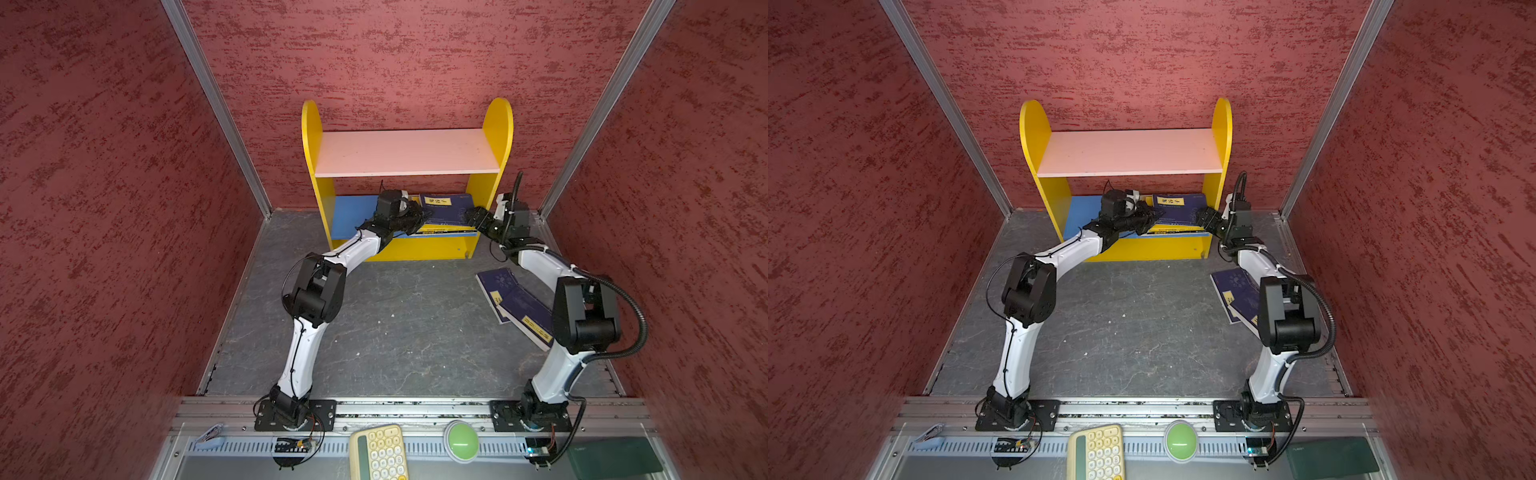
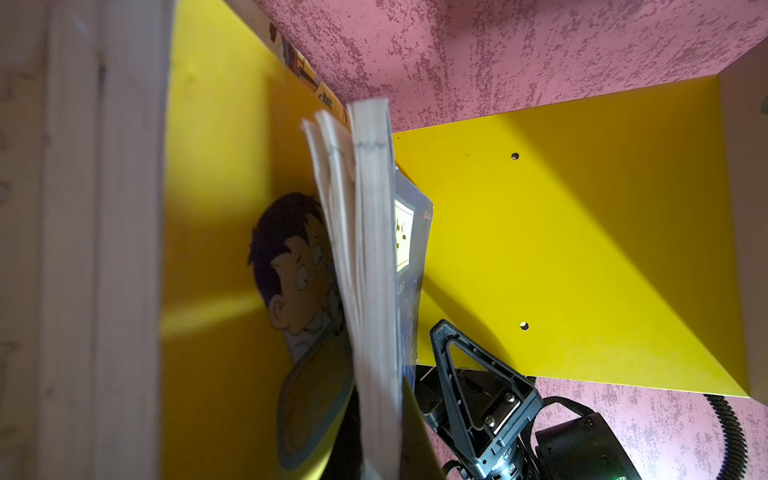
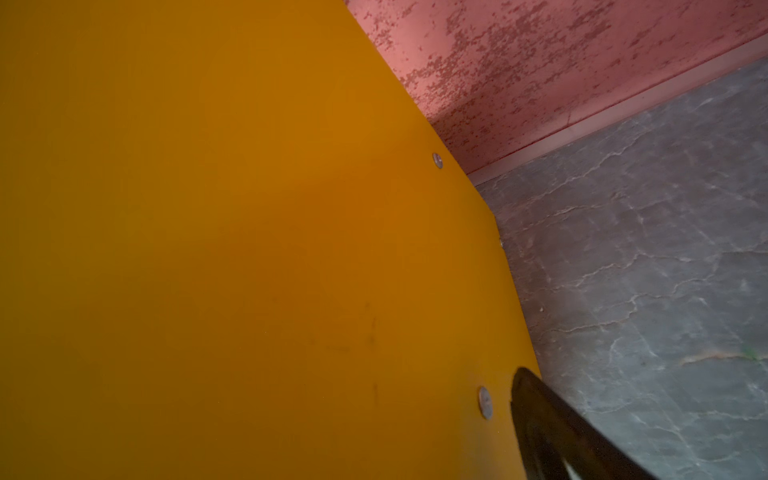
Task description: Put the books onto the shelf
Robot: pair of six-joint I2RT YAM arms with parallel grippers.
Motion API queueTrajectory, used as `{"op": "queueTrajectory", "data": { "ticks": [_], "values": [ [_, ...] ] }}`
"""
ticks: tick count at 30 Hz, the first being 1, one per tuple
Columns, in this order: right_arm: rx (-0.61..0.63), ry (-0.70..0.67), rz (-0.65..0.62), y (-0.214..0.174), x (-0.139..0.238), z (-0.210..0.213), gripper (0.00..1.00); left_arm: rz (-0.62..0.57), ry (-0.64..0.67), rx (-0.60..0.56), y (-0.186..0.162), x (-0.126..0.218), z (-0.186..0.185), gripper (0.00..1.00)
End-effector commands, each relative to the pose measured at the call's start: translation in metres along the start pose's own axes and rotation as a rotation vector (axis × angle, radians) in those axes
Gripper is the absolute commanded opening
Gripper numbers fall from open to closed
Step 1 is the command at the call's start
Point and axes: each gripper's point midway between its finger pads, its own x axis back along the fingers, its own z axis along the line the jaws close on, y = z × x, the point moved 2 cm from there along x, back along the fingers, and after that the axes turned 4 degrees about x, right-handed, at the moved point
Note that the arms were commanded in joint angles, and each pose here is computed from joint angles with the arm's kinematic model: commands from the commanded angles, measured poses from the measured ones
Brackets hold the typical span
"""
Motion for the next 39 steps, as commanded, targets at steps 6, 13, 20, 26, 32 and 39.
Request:
{"op": "queueTrajectory", "data": {
  "ticks": [6,13,20,26,32,39],
  "values": [
    [0.045,0.072,-0.028,0.004,0.011,0.017,0.97,-0.015,-0.008,0.002,-0.003,-0.003,-0.003,0.05],
    [0.08,0.023,0.022,-0.016,0.005,0.003,0.96,-0.017,0.013,0.018,-0.002,-0.004,0.0,0.05],
    [0.083,-0.107,0.023,-0.026,-0.004,-0.026,0.9,-0.012,0.037,0.029,-0.002,-0.003,0.001,0.13],
    [0.074,-0.144,0.024,-0.031,-0.002,-0.035,0.89,-0.033,0.067,0.023,0.0,0.003,-0.001,0.32],
    [0.063,-0.144,0.017,-0.029,-0.006,-0.036,0.88,-0.07,0.084,0.002,0.014,0.015,-0.006,0.59],
    [0.061,-0.131,0.023,-0.027,-0.006,-0.032,0.88,-0.108,0.154,-0.021,0.023,0.027,0.0,0.69]
  ]
}}
